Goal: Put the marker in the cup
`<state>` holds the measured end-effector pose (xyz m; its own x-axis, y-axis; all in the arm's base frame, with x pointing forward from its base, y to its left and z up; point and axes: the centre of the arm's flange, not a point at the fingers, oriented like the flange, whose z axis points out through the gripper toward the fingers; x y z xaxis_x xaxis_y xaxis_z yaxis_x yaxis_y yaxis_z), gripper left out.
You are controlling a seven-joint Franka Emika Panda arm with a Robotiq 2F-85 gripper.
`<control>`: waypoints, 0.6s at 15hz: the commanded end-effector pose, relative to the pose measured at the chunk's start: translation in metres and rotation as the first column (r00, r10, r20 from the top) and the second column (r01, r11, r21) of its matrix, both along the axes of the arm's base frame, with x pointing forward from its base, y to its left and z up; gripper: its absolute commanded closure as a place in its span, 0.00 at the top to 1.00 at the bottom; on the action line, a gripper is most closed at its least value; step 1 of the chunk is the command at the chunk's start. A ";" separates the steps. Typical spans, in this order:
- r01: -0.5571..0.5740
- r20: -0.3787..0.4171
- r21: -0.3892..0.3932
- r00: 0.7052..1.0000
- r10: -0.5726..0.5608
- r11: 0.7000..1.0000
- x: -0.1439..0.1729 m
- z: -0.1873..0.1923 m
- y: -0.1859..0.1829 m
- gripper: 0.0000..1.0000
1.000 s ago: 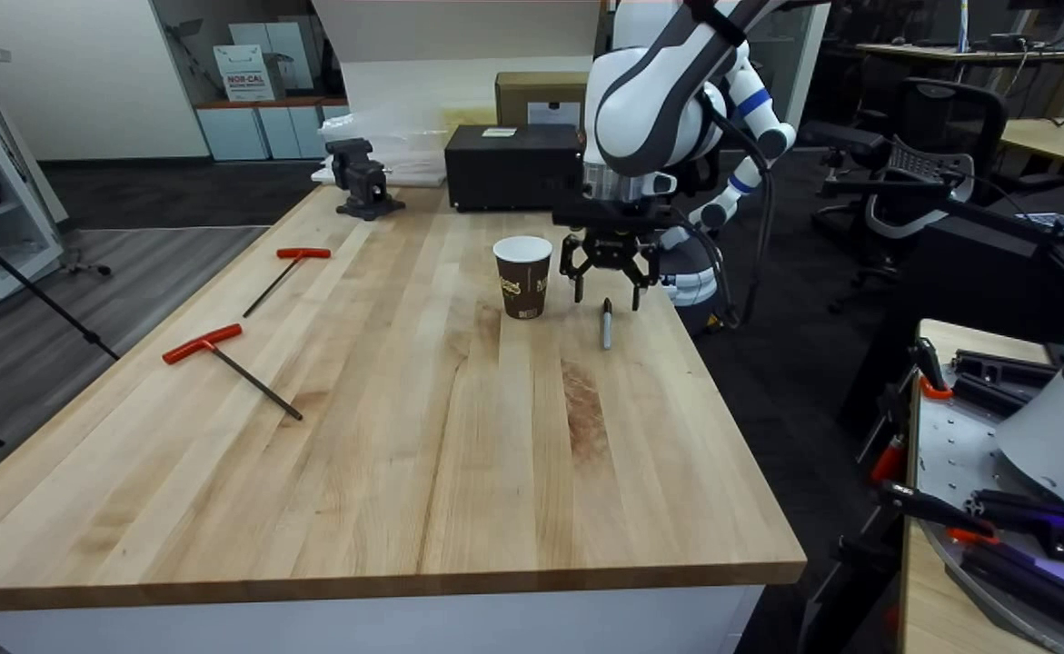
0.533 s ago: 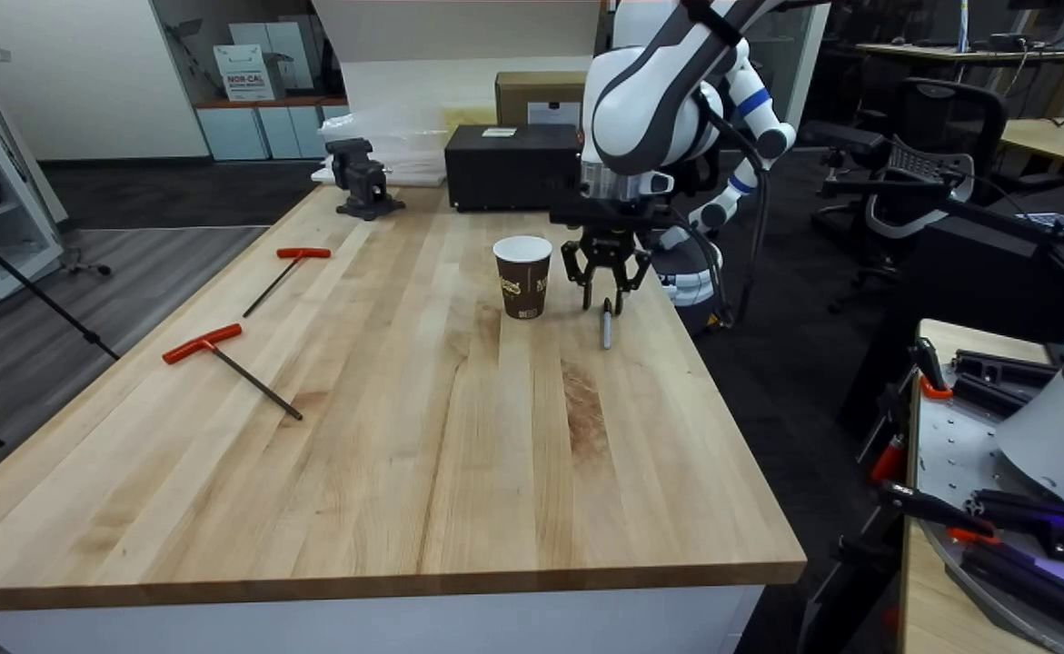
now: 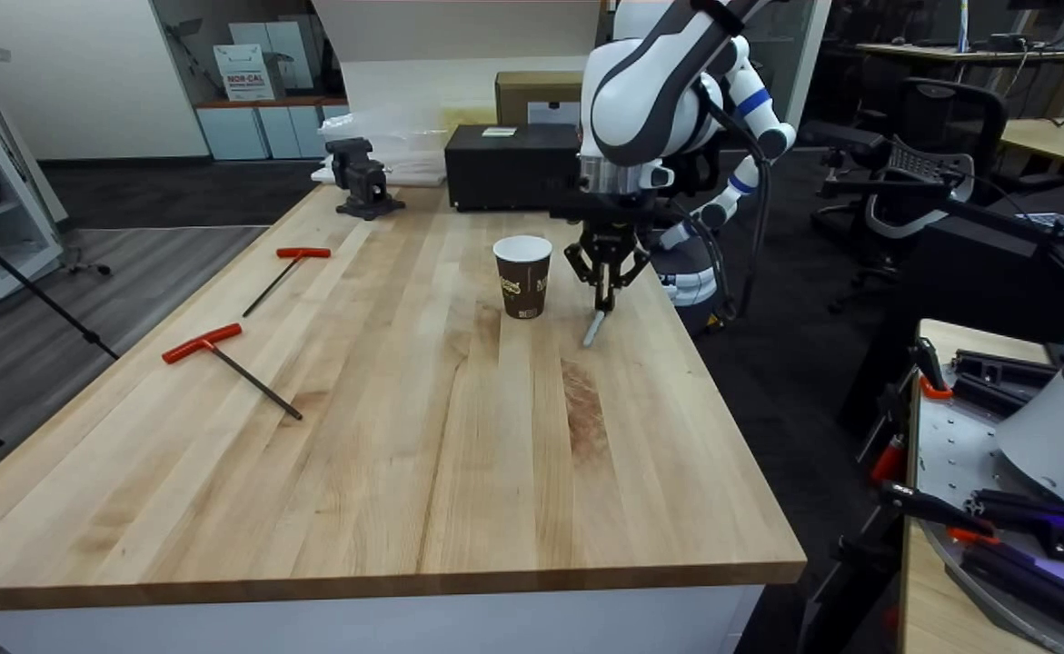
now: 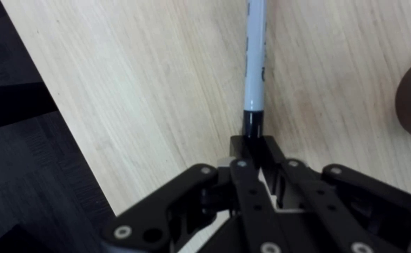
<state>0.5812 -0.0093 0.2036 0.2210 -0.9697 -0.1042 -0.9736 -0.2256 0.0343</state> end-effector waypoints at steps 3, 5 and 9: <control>-0.013 -0.055 0.008 0.998 0.014 1.000 -0.014 0.024 0.019 0.04; -0.020 -0.071 0.002 0.997 0.020 1.000 -0.018 0.032 0.024 0.04; -0.004 -0.081 -0.021 0.997 0.003 1.000 -0.029 0.051 0.029 0.04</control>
